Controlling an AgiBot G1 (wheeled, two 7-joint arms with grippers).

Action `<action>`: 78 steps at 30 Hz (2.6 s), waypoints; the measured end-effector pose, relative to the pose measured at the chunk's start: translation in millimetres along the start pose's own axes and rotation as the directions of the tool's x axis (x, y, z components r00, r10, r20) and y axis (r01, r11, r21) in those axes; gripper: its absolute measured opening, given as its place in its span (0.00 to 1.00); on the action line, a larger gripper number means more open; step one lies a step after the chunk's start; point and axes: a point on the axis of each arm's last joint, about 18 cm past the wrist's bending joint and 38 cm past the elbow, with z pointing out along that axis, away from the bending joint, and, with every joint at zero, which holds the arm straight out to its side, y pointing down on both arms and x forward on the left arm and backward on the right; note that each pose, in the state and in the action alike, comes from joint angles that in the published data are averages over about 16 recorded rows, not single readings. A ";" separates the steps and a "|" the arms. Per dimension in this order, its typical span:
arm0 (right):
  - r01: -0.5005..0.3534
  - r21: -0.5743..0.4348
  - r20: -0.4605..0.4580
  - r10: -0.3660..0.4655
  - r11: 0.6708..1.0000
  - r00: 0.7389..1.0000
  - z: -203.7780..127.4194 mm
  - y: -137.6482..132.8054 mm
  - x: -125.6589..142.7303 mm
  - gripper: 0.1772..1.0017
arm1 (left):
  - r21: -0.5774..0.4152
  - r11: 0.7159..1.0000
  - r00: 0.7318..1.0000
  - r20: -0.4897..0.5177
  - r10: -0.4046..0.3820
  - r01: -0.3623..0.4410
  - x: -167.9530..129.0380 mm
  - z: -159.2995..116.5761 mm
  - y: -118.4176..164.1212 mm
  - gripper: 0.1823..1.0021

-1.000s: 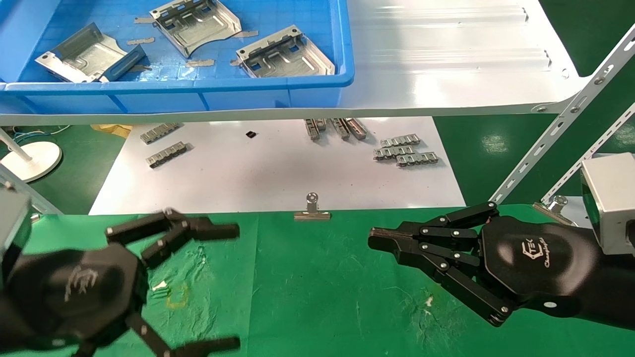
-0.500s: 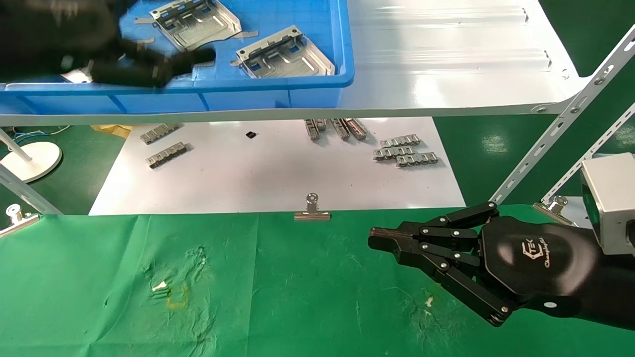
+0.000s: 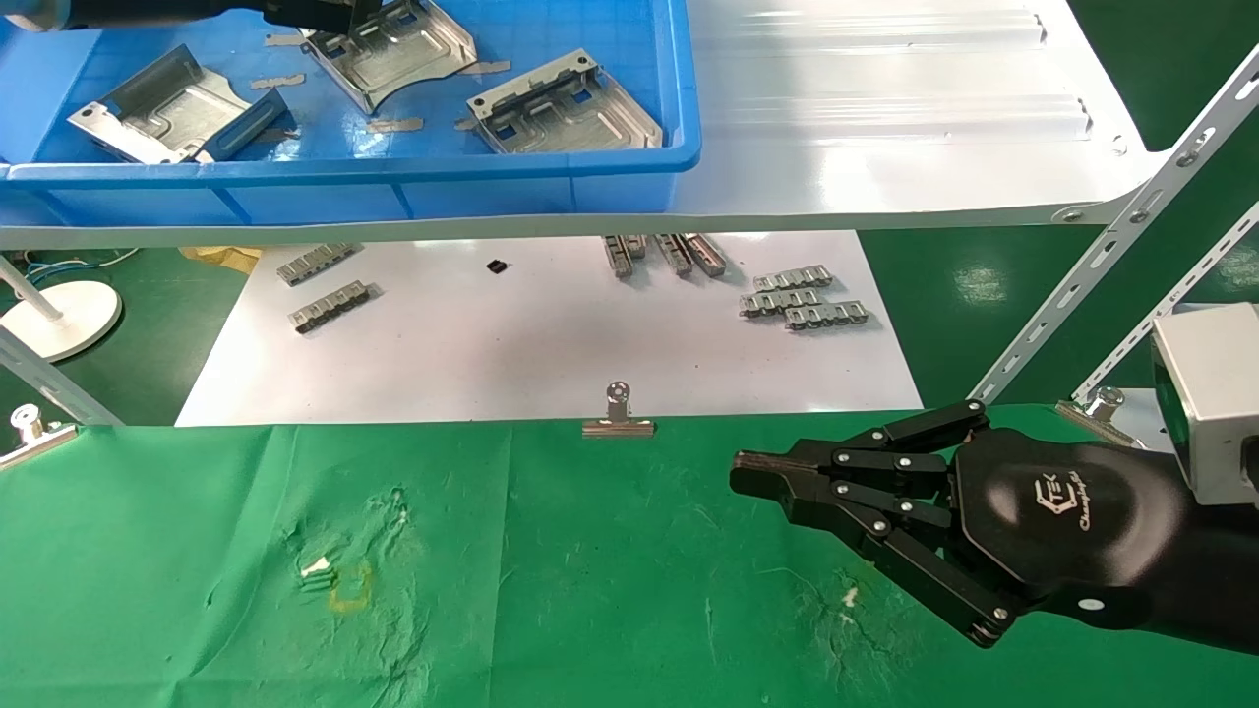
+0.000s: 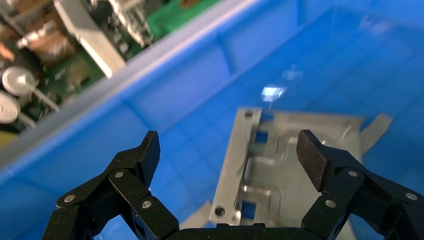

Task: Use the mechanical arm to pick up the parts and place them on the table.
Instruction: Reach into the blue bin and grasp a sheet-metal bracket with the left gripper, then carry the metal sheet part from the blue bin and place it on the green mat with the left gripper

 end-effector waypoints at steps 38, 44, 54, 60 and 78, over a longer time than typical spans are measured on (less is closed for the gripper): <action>0.000 0.000 0.000 0.000 1.000 1.000 0.0 0.0 0.0 0.64 | -0.100 0.994 0.996 0.081 -0.034 0.042 0.2 17.0 25.0 0.31; 0.000 0.000 0.000 0.000 1.000 1.000 0.0 0.0 0.0 0.79 | -0.074 0.997 0.998 0.054 -0.017 0.021 2.2 15.4 15.1 0.19; 0.000 0.000 0.000 0.000 1.000 1.000 0.0 0.0 0.0 0.95 | 0.040 0.998 0.991 -0.121 0.062 -0.058 11.2 -14.1 -10.9 0.12; 0.000 0.000 0.000 0.000 1.000 1.000 0.0 0.0 0.0 0.98 | 0.131 0.984 0.956 -0.252 0.151 -0.120 18.7 -48.2 -16.4 0.11; 0.000 0.000 0.000 0.000 1.000 1.000 0.0 0.0 0.0 1.00 | 0.331 0.865 0.805 -0.345 0.484 -0.378 22.9 -143.9 21.7 0.11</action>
